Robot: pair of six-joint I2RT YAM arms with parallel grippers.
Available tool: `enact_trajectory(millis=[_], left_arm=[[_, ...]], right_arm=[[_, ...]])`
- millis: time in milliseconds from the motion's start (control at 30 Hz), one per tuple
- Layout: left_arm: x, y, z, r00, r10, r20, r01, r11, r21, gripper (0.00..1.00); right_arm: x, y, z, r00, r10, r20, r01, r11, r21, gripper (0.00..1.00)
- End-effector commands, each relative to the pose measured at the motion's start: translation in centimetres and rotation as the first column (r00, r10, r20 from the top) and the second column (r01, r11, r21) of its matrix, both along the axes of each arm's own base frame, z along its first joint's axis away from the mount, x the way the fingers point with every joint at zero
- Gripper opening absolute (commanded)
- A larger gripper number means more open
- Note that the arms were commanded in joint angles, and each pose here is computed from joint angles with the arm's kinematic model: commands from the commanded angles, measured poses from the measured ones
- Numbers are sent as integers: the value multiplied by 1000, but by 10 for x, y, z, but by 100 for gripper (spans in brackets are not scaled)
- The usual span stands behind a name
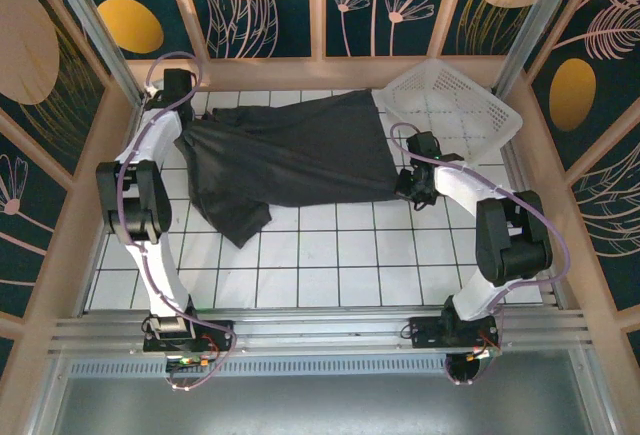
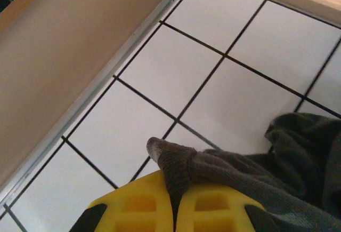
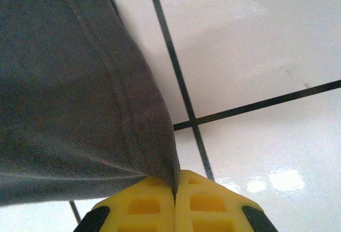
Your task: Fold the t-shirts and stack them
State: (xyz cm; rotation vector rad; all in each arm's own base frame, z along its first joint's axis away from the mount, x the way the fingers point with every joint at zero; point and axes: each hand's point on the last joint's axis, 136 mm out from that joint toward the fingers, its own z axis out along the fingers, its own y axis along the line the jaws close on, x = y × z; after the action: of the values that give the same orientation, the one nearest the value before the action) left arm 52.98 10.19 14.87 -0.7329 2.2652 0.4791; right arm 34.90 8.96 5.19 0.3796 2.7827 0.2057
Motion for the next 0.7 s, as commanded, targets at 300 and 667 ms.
enact_trajectory(millis=[300, 667], left_arm=[[-54, -12, -30, 997, 39, -72, -51, 983, -178, 84], [-145, -27, -90, 987, -66, -146, 13, 940, -342, 63]], right_arm=[[7, 19, 6, 998, 64, -18, -63, 997, 43, 0], [7, 21, 0, 996, 90, -11, -90, 995, 52, 0]])
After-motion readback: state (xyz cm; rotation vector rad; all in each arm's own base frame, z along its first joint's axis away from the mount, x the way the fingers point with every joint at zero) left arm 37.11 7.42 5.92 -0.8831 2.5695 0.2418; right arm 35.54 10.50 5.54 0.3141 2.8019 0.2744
